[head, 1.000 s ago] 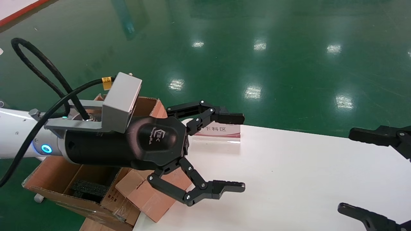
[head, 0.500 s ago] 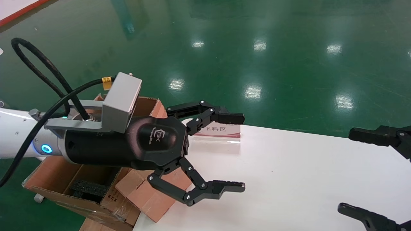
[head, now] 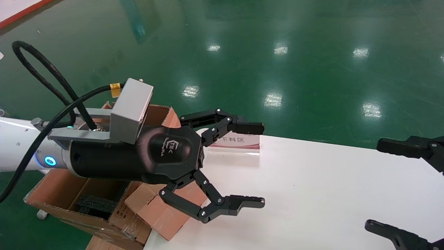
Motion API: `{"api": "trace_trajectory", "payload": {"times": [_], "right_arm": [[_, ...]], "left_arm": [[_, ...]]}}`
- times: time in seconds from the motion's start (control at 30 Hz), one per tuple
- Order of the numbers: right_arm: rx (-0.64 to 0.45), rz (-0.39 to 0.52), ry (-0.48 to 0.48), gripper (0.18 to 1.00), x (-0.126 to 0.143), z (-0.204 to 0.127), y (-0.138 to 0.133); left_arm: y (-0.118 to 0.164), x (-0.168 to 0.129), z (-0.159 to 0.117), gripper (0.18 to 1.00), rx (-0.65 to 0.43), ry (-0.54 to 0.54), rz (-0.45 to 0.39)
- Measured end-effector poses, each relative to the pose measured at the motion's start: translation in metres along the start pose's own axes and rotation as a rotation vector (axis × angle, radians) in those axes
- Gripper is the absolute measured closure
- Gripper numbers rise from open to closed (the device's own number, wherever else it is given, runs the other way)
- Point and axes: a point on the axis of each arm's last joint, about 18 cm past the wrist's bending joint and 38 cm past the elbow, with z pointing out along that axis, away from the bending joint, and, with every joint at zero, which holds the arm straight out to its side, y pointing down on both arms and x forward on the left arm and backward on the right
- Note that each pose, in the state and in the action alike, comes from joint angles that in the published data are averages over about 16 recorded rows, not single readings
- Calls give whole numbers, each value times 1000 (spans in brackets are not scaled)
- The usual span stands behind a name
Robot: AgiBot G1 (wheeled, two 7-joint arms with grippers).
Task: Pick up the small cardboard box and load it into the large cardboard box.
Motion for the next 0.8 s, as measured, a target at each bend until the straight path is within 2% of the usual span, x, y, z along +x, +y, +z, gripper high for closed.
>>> {"api": "trace_trajectory", "payload": {"times": [0.2,0.5,0.63,0.8], "right_arm": [[0,0,0,178,0,0,0],[0,0,0,178,0,0,0],[0,0,0,178,0,0,0],[0,0,0,178,0,0,0]], "left_arm": [[4,-7,-3,183,-125,-19,73],[8,-27,-8,183,-411,-18,200],[8,-38,-9,183,-538,-11,201],[5,-48,-8,183,-667,-19,147]]}}
